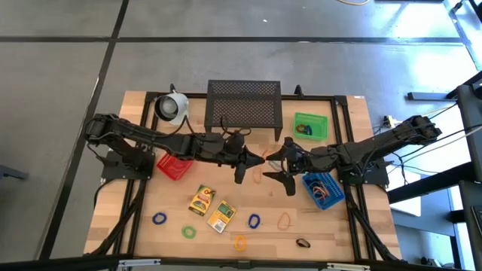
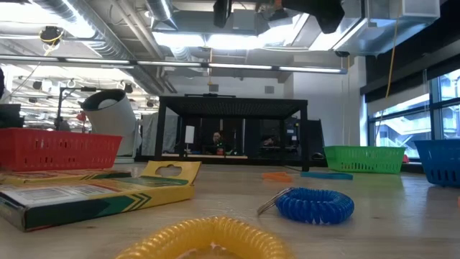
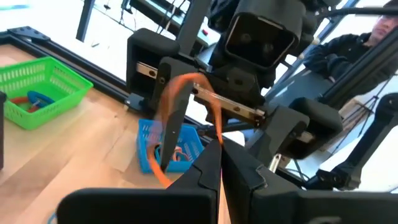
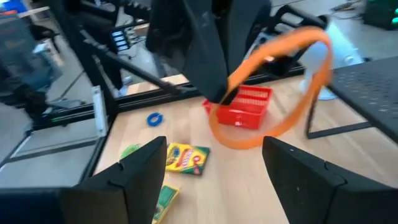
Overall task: Pick & Place Office Desk Supplies
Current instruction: Put the orange rubber band into the blue bin
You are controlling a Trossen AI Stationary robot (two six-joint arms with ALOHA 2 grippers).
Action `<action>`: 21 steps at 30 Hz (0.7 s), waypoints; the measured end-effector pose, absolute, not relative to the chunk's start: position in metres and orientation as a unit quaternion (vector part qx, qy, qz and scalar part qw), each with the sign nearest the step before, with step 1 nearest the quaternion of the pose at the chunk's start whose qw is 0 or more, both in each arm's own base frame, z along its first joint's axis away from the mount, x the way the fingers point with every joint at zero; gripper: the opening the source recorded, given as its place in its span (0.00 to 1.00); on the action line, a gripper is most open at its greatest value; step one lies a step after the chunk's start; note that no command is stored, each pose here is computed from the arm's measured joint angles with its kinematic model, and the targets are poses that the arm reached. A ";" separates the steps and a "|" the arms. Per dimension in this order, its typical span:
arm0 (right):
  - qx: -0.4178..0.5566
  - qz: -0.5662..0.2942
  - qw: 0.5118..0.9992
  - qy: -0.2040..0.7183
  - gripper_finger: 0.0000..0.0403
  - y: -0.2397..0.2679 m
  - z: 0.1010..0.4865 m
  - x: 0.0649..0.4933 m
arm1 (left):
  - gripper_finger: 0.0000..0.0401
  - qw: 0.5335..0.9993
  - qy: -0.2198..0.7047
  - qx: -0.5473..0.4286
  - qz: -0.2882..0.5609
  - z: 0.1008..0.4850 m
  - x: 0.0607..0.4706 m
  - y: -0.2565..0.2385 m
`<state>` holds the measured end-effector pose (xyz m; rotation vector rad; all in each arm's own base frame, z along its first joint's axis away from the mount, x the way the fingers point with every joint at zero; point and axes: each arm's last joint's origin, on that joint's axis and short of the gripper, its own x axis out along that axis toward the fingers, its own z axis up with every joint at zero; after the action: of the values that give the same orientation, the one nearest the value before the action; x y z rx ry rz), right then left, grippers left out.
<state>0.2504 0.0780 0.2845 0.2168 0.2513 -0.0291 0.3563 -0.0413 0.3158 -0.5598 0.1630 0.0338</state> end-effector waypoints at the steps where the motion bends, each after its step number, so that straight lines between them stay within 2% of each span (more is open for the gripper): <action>1: 0.107 -0.023 0.986 0.123 0.67 0.077 0.285 0.250 | 0.01 0.958 0.079 -0.276 0.018 0.316 0.356 -0.040; 8: 0.086 -0.056 0.989 0.108 0.66 0.075 0.287 0.251 | 0.01 0.958 0.079 -0.273 0.019 0.316 0.357 -0.040; 21: 0.066 -0.048 0.994 0.079 0.66 0.078 0.271 0.279 | 0.01 0.965 0.060 -0.253 0.014 0.320 0.357 -0.038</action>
<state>0.2789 0.0778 0.2713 0.1322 0.1576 -0.0952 0.3573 -0.0379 0.3196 -0.5128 0.1210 0.0287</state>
